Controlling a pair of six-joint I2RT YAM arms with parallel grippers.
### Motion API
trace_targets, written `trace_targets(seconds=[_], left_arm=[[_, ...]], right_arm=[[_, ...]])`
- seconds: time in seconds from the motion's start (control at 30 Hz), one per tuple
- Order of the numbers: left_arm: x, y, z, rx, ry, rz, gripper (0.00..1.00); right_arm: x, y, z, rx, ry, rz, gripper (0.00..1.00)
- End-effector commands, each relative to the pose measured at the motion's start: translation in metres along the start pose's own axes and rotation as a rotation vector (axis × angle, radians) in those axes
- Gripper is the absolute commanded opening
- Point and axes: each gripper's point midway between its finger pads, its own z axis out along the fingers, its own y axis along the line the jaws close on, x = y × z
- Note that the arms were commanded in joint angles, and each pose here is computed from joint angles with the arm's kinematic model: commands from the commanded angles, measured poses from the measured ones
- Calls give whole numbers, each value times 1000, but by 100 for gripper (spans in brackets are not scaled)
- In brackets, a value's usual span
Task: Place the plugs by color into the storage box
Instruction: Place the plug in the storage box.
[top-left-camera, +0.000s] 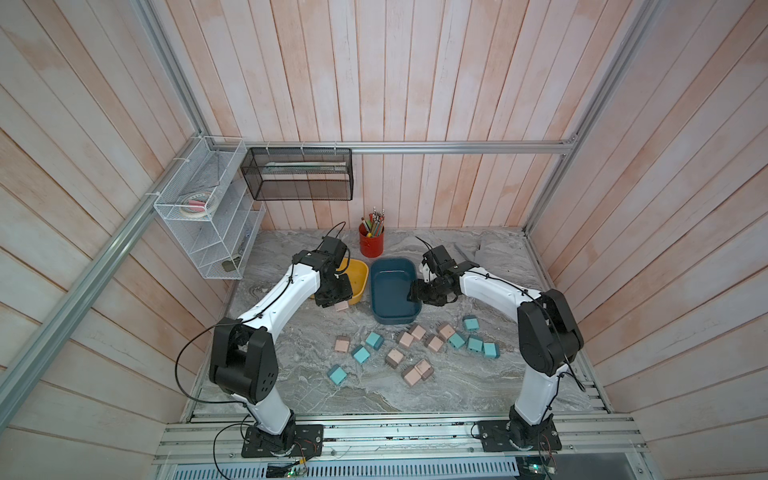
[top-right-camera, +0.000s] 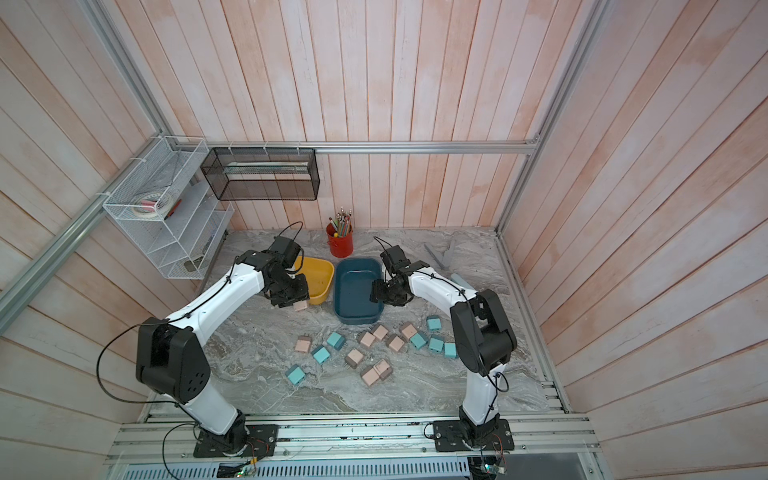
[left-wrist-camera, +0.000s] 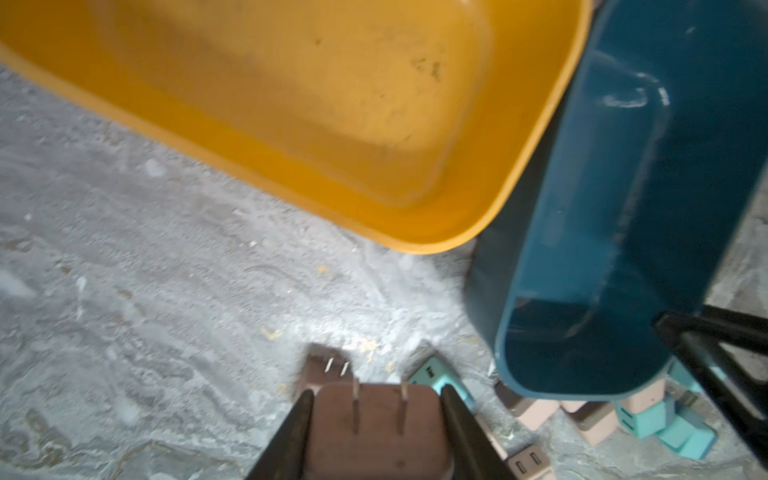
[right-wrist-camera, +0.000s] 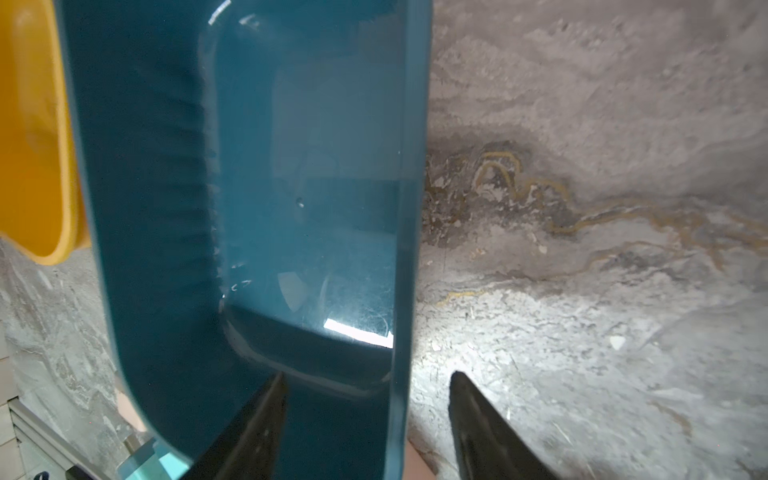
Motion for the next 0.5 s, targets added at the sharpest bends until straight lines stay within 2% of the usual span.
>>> trace_targets(seconds=[0.0,0.23,0.47], left_arm=[[-8,-37,7,43,-9,21,37],[-20,-105,35,100,-9,81,37],[-20,-139,88,87,8,108,37]], right_arm=[[-12,7,-27,-37,-82,-4,66],[-16,-25,-47,-36,-155,95,67],[-10,-34,-44,-29,-141,111,67]])
